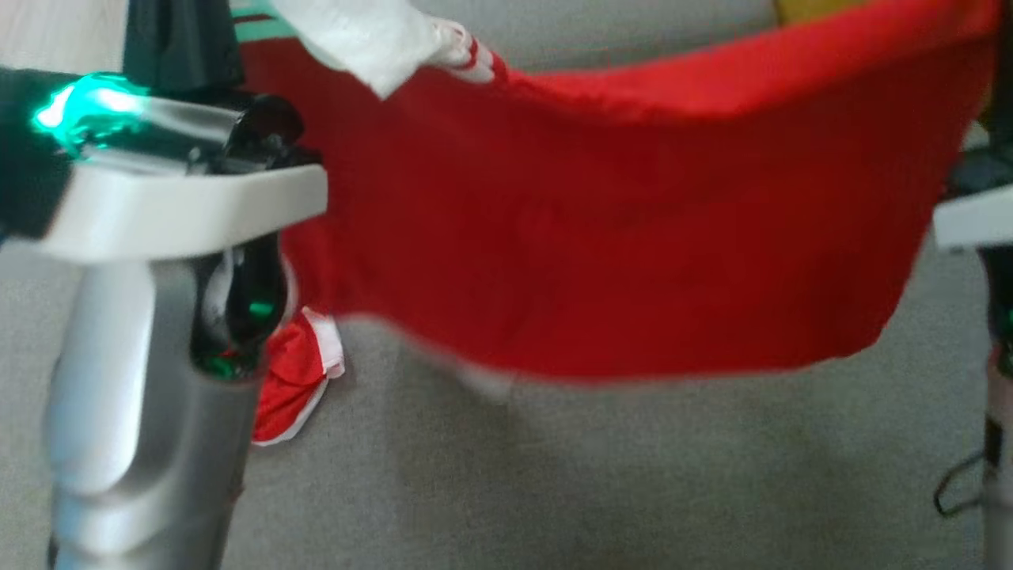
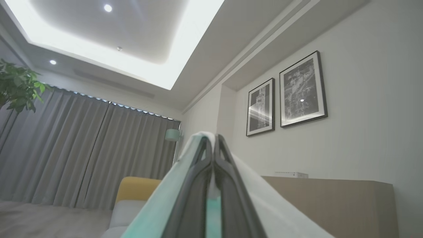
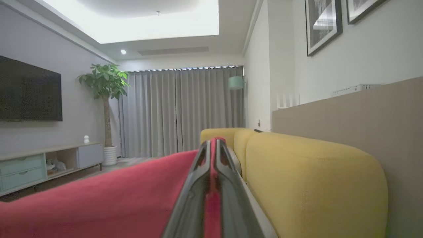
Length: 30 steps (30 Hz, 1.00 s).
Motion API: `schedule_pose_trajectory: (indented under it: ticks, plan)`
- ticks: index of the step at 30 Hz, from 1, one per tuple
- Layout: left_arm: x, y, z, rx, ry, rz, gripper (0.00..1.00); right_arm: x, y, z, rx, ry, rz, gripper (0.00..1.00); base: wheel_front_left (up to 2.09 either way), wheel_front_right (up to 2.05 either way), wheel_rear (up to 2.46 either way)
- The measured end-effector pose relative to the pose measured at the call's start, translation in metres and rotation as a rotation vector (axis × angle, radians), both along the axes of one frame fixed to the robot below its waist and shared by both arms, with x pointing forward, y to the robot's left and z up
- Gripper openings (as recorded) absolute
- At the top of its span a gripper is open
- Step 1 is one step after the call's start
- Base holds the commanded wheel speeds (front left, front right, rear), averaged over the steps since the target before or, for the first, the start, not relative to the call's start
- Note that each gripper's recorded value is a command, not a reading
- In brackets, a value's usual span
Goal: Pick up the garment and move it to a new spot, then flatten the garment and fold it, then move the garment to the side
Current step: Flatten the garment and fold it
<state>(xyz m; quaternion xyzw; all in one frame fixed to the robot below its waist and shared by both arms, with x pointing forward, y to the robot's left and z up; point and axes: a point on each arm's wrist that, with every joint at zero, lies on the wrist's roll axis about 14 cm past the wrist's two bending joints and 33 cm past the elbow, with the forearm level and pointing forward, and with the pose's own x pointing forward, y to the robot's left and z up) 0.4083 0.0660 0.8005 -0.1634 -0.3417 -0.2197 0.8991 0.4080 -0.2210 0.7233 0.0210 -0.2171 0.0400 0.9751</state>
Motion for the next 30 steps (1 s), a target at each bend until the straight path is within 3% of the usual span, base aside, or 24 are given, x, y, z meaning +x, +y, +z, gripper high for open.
schedule_pose_trajectory:
  ticks: [5,9,15,21,25,30]
  plan:
    - [-0.006,0.001,0.005,0.037,-0.001,-0.015,0.00,-0.004,-0.002,-0.015,-0.012,0.067,-0.014,0.00,0.00,0.00,0.00]
    - [0.031,-0.004,-0.008,0.125,0.059,-0.022,0.00,0.014,-0.012,-0.024,-0.022,0.128,-0.052,0.00,0.00,0.00,0.00]
    - [0.137,-0.014,-0.045,0.324,0.186,0.005,0.00,0.097,-0.021,-0.055,0.017,0.276,-0.054,0.00,0.00,0.00,0.00]
    - [0.226,0.013,-0.045,0.394,0.171,0.166,0.00,0.182,-0.008,-0.028,-0.049,0.176,-0.039,0.00,0.00,0.00,0.00]
    - [0.254,0.023,-0.033,0.398,0.108,0.224,0.00,0.218,0.001,-0.025,-0.072,0.133,-0.025,0.00,0.00,0.00,0.00]
    - [0.257,0.016,-0.057,0.469,0.093,0.210,0.00,0.237,-0.001,-0.067,-0.094,0.182,-0.028,0.00,0.00,0.00,0.00]
